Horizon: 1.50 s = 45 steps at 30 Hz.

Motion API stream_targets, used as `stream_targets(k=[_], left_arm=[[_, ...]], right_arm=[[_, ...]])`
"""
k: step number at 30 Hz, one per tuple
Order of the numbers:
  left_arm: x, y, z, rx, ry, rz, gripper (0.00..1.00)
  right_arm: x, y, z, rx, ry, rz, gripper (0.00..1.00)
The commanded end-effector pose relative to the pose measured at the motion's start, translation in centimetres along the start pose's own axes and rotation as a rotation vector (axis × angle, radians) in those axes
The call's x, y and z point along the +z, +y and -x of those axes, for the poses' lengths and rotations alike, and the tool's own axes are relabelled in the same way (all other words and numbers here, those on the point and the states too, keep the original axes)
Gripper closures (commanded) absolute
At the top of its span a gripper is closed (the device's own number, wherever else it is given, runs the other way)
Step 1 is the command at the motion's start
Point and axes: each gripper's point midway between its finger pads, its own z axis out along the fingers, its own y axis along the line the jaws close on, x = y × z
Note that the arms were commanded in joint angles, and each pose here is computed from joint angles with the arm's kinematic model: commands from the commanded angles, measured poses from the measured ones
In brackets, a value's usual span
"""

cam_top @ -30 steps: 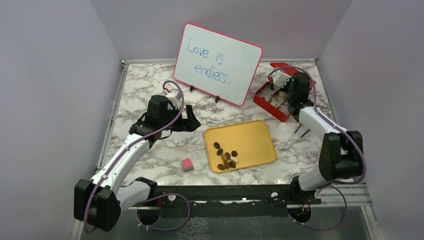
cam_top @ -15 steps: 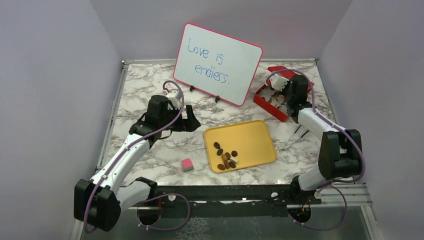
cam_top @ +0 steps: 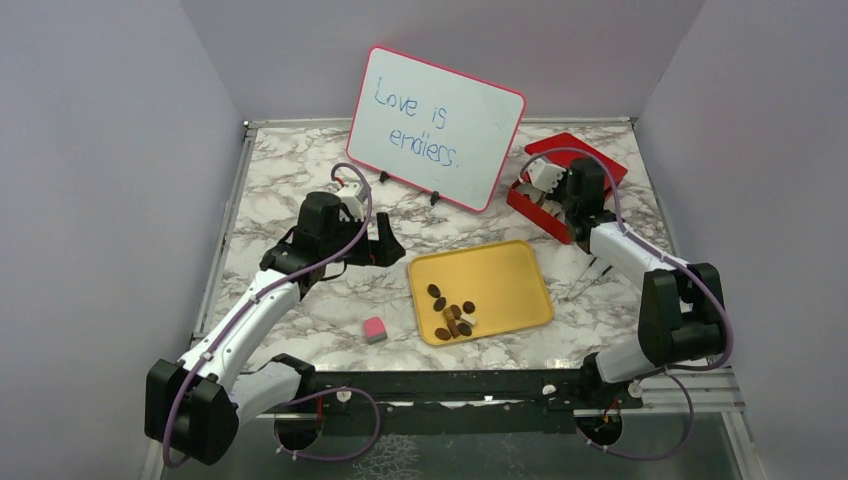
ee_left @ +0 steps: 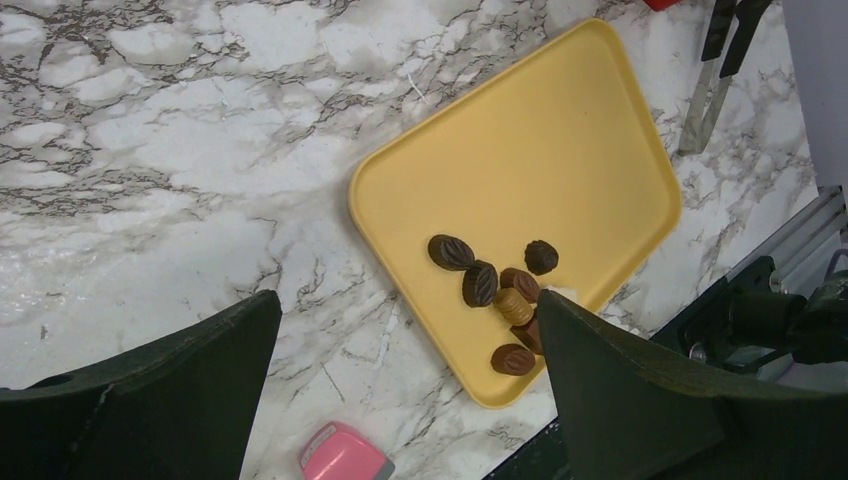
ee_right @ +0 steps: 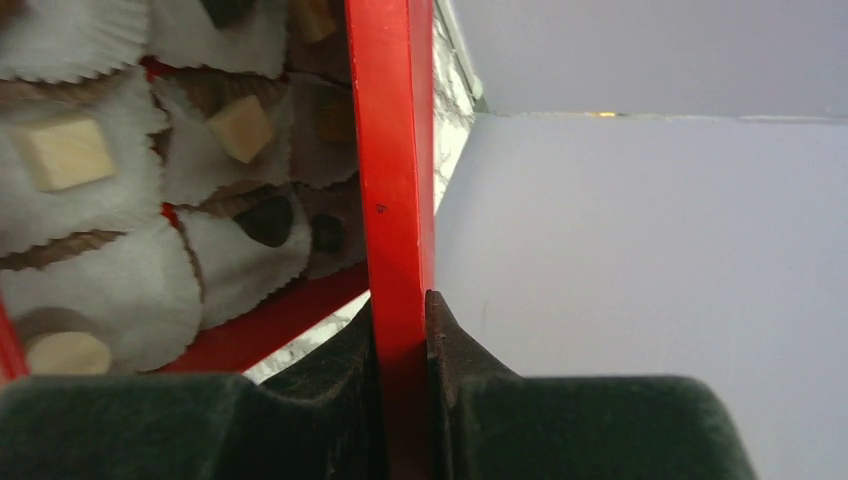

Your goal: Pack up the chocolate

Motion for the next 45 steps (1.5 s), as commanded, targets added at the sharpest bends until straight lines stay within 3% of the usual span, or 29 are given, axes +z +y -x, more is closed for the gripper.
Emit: stream_targets(k=[1,9,17,20,24,29,39,45], left_arm=[[-0.6,-0.8,0.9,0.037,-0.045,-0.015,0.01],[-1.3,-0.6,1.5,0.045,-0.080,0.007,0.01],[-2.2,-0.4,1.9,0.055,-0.119,0.032,0.01],[-2.3,-0.4,1.9,0.055,-0.125,0.033,0.01],[-2.3,-0.4,1.9,0.055,-0.127,0.036,0.01],[-2.5,-0.2,1.9,0.057,-0.134,0.045,0.01],[-2.1,0.2,1.7,0.054,-0.123,0.062,0.01],[-2.0,0.4,1.7,0.059,-0.119,0.070,0.01]], right_arm=[[-1.1,1.5,1.3,-0.024,-0.038,0.046,0.80],[-2.3,6.0,2.3,-0.058,-0.036,0.170,0.70],[-4.0,11.2,0.6,-0.008,0.067,0.350,0.61],[-4.6,11.1,0.1,-0.004,0.093,0.326,0.56],[-6.4,12.3,-0.9,0.001,0.155,0.428,0.52],[-8.5,13.5,-0.2,0.053,0.117,0.532,0.47],[-10.3,12.6,1.4,0.089,0.016,0.553,0.39],[-10.5,11.4,5.2,0.341,-0.057,0.570,0.37]])
